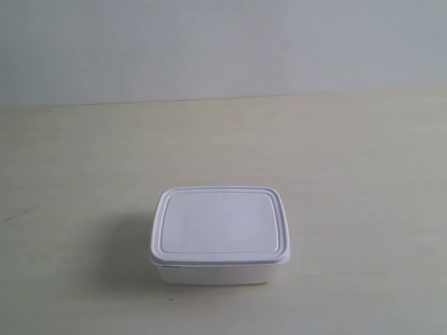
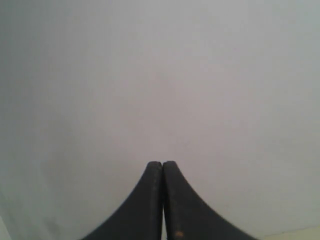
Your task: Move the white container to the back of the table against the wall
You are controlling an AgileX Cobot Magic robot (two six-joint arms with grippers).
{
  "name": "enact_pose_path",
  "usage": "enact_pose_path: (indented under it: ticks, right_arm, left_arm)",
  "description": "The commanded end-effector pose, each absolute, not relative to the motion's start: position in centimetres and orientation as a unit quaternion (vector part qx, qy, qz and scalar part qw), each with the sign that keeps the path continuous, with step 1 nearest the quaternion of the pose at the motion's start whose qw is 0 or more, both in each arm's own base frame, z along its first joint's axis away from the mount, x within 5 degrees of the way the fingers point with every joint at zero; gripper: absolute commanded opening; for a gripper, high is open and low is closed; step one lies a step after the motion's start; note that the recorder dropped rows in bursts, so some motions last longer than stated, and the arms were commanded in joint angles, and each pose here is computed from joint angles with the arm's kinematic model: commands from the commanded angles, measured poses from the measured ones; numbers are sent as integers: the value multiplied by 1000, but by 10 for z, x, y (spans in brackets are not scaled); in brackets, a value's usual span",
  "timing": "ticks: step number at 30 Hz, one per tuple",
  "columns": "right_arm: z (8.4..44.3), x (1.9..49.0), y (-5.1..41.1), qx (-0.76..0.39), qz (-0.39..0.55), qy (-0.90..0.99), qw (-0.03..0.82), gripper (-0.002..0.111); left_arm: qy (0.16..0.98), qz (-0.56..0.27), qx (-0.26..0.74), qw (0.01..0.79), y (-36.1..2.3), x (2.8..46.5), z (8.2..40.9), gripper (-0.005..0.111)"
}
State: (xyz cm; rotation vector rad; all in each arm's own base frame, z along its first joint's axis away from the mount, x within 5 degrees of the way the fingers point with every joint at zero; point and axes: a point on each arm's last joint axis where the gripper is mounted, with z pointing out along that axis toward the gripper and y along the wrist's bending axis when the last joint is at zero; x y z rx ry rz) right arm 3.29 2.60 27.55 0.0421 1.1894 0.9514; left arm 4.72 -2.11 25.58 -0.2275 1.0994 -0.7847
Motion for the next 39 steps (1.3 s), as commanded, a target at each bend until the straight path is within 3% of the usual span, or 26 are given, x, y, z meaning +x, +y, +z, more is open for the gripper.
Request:
enact_pose_path:
  ticks: [1,8,14,24,39]
  right_arm:
    - [286,30,28,-26,418,562,713,0]
    - [282,56,45,-59,403,645,646,0]
    - [274,83,73,-122,374,721,570,0]
    - [221,121,117,-189,313,836,409,0]
    - [176,147,146,-181,292,898,273,0]
  left_arm:
    - [579,-387,-53,716,-34,55,262,0]
    - [664,-450,-2,597,-55,80,255,0]
    - [742,-461,18,487,-74,99,230,0]
    - [849,-379,97,356,-108,116,195,0]
    - [908,-285,114,284,-138,162,167,0]
